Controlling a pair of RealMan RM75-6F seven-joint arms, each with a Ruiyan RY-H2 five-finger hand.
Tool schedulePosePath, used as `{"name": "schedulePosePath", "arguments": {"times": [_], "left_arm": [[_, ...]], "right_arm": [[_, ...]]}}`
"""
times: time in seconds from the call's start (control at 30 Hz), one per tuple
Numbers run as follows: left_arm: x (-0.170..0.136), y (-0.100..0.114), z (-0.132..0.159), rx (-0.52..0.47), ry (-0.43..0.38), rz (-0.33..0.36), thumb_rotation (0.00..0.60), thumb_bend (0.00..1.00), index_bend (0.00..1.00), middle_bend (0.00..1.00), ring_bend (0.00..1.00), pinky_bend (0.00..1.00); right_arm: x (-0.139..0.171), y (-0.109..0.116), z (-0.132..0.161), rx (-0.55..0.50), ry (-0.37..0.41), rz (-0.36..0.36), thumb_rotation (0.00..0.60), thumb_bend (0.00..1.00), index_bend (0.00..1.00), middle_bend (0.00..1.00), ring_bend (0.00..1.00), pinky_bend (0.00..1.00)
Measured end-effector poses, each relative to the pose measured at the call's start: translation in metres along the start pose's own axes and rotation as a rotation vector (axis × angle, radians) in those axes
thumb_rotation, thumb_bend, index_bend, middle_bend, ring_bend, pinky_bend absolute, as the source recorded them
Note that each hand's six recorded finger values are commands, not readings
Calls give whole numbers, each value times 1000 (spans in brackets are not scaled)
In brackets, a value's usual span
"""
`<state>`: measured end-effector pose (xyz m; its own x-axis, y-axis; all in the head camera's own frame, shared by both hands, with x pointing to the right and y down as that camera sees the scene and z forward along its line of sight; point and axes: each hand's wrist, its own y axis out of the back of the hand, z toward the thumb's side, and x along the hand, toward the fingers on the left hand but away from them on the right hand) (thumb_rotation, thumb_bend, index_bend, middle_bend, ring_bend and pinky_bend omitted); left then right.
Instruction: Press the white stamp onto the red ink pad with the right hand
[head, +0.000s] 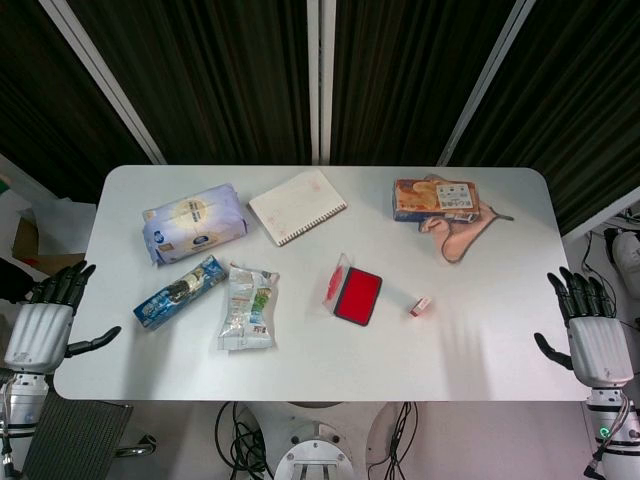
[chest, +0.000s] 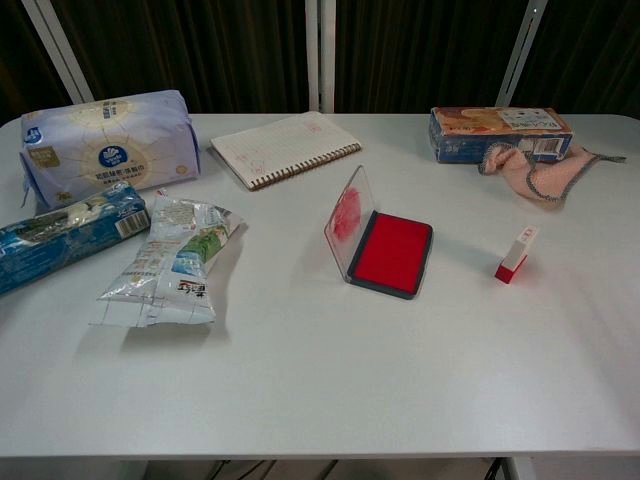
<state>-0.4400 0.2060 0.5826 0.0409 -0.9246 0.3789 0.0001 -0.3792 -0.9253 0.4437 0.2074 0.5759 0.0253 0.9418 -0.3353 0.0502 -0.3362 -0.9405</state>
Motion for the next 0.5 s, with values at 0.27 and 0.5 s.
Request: {"name": "schedulePosePath", "arguments": {"times": [0.27,0.5], "left_arm": [[0,-2,-2,-5,2,3,0,21,0,65,77,171],[6,1,1,-10,-10,18,0,22,0,65,77,171]], "right_arm": [[1,1,1,14,7,5,600,146,0,0,0,0],[-3,-1,4,28,14,18,600,148,0,0,4,90]]}}
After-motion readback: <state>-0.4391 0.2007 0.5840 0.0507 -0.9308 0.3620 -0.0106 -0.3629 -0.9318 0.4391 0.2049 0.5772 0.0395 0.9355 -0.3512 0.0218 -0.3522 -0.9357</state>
